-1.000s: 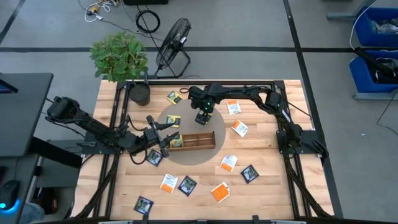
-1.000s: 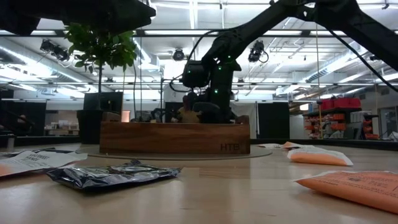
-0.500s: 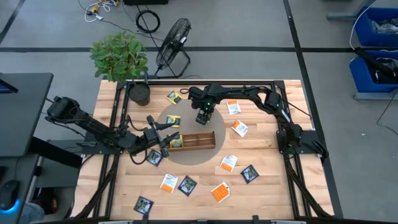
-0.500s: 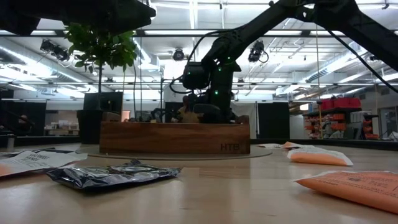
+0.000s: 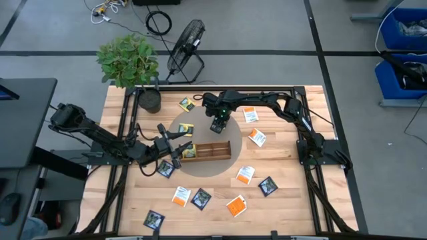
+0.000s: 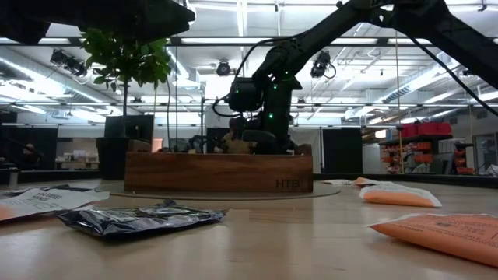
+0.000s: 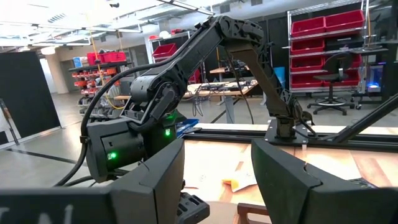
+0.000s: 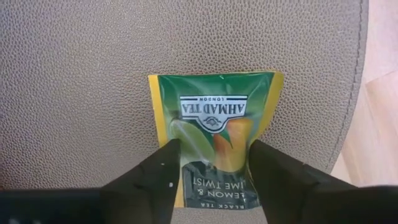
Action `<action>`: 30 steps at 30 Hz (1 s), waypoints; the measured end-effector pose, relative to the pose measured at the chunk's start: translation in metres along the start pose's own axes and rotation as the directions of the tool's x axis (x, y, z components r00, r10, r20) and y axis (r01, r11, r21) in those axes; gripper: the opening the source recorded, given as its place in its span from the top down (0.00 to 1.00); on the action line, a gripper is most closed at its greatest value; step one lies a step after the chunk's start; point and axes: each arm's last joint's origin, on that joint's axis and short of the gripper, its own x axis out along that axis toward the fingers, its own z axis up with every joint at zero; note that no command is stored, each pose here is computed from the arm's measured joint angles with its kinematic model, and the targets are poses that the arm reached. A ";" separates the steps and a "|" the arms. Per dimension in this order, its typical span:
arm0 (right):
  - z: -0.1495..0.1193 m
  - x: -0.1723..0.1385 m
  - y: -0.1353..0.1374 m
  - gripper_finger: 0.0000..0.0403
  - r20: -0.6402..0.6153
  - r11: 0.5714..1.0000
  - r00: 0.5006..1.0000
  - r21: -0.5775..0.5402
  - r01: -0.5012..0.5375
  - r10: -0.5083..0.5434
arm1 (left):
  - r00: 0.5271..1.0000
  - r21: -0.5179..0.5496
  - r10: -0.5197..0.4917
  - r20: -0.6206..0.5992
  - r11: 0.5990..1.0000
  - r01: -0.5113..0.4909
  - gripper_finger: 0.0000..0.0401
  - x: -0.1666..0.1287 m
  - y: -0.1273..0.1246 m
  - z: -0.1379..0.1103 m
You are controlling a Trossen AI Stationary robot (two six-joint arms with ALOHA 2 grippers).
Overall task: Pick & Place Tea
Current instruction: Put the right yellow tea bag into the left section of the wooden organizer
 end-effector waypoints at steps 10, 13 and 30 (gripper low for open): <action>-0.001 -0.002 0.001 0.69 -0.005 1.000 1.000 -0.012 -0.007 0.007 | 1.000 0.000 0.000 0.000 1.000 0.000 0.53 0.000 0.000 0.000; -0.001 -0.002 0.001 0.74 -0.007 1.000 1.000 -0.012 -0.008 0.008 | 1.000 0.000 -0.001 0.000 1.000 0.001 0.53 0.000 0.000 0.000; -0.003 -0.026 0.002 0.93 0.022 1.000 1.000 -0.024 -0.007 0.007 | 1.000 0.000 -0.002 0.000 1.000 0.002 0.53 0.000 0.000 0.000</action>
